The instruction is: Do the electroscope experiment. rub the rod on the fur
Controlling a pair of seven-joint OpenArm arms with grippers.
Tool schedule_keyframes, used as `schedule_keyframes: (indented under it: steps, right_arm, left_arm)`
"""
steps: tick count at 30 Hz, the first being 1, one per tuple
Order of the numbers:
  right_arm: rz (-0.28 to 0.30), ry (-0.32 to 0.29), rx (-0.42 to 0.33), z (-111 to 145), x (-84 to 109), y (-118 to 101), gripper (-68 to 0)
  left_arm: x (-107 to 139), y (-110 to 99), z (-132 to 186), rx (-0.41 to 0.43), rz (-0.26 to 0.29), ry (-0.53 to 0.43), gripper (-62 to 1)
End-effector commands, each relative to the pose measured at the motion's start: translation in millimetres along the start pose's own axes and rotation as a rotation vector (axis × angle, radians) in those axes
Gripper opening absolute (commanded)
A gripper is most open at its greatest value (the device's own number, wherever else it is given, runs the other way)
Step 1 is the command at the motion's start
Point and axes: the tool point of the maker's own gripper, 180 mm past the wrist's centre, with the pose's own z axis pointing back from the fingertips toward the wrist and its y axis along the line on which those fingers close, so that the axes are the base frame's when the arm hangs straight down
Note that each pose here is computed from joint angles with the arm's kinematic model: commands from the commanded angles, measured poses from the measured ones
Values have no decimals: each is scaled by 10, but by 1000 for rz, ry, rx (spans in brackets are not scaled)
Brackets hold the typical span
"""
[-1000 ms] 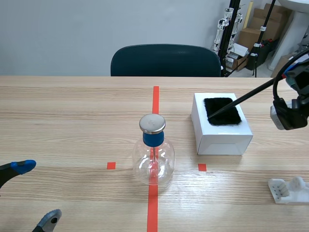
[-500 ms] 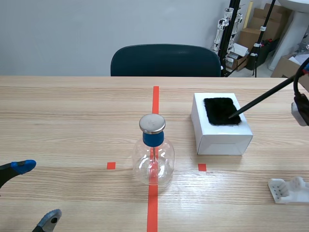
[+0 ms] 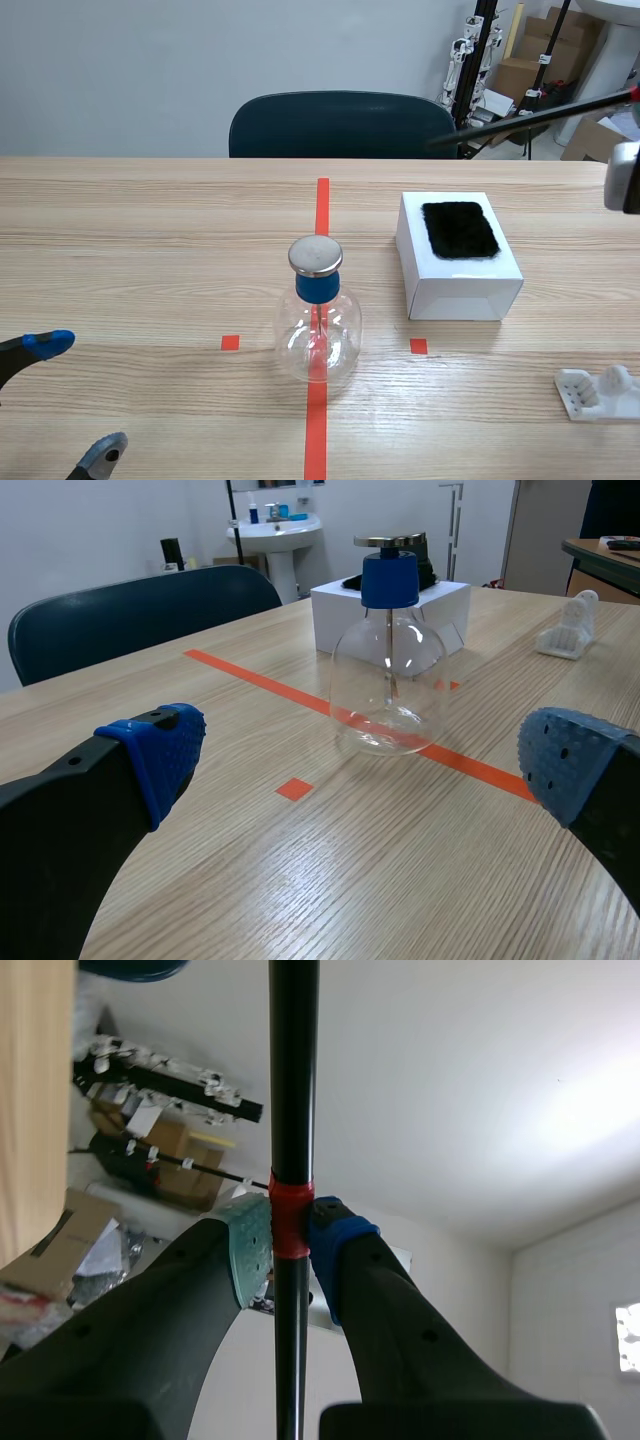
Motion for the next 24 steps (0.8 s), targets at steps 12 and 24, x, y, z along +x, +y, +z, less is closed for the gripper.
schedule_keyframes:
  steps: [12,24]
  right_arm:
    - [-169,46,-320,455,200,-707,-677]
    - [-284,92,-378,1035,666,-819,-677]
  left_arm:
    - [86,51,-8,4,-18,-32,14]
    - [87,51,-8,5,-18,-33,14]
